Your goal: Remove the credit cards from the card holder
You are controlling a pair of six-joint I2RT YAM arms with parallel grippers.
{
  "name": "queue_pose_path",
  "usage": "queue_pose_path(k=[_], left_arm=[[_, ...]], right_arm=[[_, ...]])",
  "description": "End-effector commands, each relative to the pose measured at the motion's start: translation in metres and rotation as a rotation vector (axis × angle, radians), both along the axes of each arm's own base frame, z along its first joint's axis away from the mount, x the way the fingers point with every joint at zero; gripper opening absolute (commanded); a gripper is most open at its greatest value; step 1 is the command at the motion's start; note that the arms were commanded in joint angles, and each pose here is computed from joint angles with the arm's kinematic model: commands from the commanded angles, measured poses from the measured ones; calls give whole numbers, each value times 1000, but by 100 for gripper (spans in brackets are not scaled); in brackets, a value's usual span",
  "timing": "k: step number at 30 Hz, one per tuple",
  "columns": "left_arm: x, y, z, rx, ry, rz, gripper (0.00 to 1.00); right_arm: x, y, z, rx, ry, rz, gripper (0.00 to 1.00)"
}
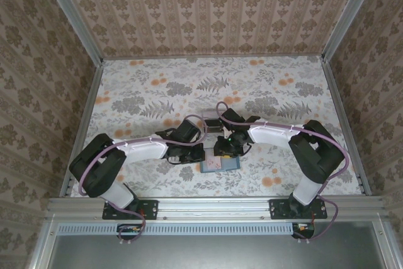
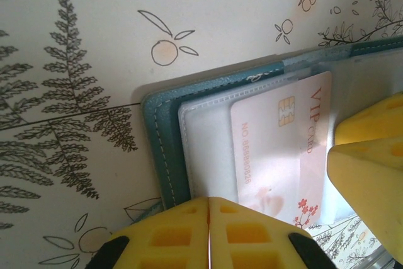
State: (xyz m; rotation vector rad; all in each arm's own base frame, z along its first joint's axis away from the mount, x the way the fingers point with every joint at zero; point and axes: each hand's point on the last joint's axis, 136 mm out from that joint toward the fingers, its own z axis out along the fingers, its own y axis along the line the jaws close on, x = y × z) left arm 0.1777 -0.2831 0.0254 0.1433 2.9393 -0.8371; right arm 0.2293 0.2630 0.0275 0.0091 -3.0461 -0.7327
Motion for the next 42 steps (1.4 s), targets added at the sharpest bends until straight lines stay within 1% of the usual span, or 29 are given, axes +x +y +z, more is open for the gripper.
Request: queue_pose_path(k=[1, 6, 10, 19, 27, 36, 39, 42], left_arm=[[1, -1, 7, 30, -1, -1, 10], [7, -16, 14, 17, -16, -25, 10], [7, -23, 8, 17, -1, -40, 10], [-1, -13, -17, 85, 50, -45, 9], [-4, -11, -18, 85, 56, -44, 9], [-3, -11, -17, 86, 52, -44, 9], [-3, -10, -17, 88, 52, -42, 9], [-2, -11, -16, 87, 49, -41, 9]], right_arm=[[-3, -3, 0, -24, 2, 24, 32], [-4, 1, -2, -5, 9, 29, 31], [-5, 1, -5, 0, 17, 29, 31], [-6, 5, -7, 20, 28, 35, 29], [-7, 11, -9, 51, 45, 39, 29], [-4, 15, 15, 117, -11, 23, 20], [-3, 16, 17, 129, -11, 22, 18], [-4, 14, 15, 123, -7, 22, 14]])
